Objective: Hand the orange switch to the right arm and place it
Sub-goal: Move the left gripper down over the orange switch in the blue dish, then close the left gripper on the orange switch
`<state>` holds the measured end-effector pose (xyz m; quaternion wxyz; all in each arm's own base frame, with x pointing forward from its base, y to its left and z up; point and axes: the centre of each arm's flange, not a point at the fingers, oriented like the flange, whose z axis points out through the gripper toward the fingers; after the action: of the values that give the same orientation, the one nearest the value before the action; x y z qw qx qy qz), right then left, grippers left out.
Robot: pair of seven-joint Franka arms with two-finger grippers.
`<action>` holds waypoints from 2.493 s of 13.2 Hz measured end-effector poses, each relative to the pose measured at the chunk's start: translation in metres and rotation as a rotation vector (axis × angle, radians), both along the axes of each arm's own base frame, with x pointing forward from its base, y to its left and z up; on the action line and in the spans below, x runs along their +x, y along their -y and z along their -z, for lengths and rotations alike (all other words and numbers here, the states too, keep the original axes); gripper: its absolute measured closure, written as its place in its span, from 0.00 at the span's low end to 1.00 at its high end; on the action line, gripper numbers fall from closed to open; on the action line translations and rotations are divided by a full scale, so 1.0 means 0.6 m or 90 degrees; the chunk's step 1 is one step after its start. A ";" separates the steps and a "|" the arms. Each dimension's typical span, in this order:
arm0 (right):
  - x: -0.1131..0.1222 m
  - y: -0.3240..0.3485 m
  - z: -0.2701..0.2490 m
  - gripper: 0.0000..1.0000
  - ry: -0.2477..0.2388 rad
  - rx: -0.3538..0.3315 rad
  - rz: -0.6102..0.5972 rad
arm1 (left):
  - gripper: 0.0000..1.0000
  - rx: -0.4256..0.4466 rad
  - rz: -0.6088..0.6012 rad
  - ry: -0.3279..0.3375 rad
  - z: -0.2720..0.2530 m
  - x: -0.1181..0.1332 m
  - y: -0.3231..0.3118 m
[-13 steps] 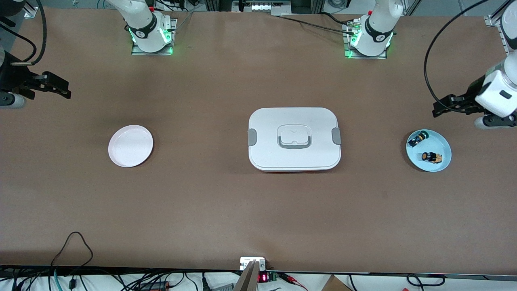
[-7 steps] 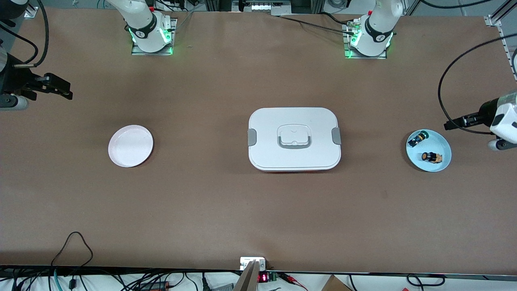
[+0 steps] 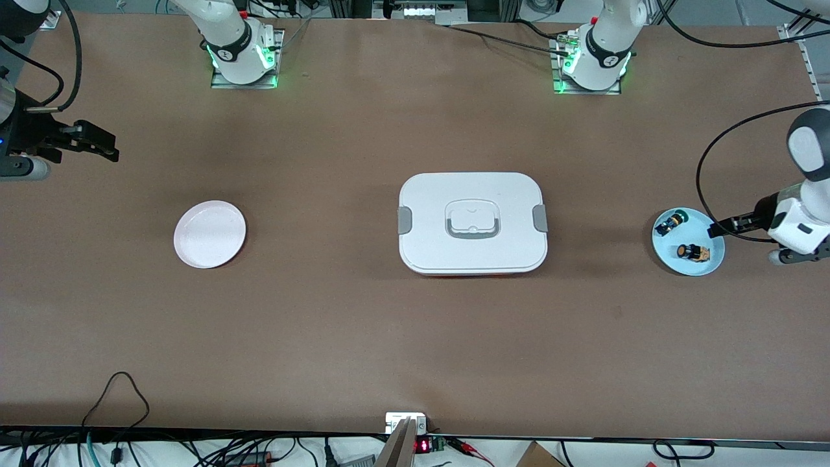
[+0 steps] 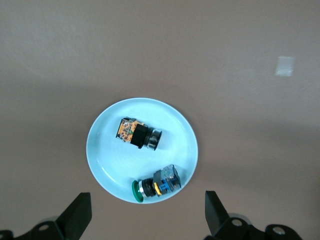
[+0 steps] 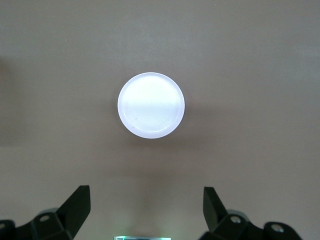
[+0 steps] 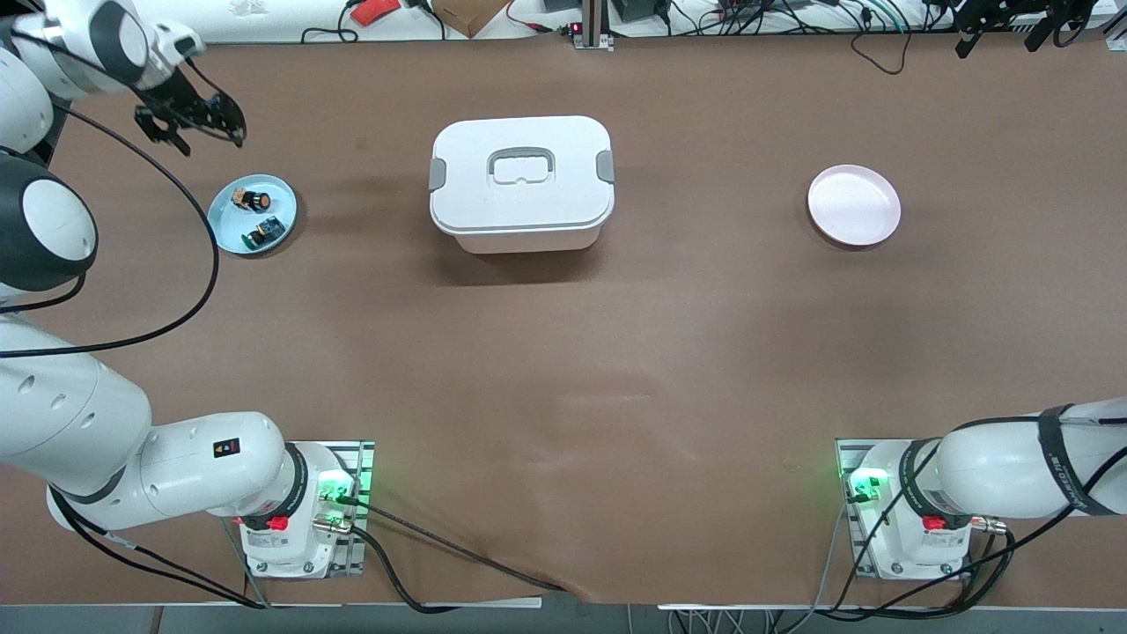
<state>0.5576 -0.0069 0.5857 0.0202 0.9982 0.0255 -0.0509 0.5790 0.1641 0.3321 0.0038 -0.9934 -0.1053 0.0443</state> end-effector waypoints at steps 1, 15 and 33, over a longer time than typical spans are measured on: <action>0.001 0.000 0.001 0.00 -0.001 0.000 0.000 | 0.00 0.000 -0.002 0.001 0.024 -0.003 -0.005; 0.003 -0.018 0.005 0.00 -0.004 0.000 -0.012 | 0.00 0.013 0.163 0.088 0.177 -0.018 -0.028; 0.005 -0.020 0.011 0.00 -0.007 0.000 -0.013 | 0.26 0.016 0.156 0.097 0.259 -0.025 -0.045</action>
<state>0.5607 0.0052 0.5791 0.0205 0.9975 0.0358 -0.0565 0.5638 0.1910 0.1765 0.0138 -0.9992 0.0159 -0.0336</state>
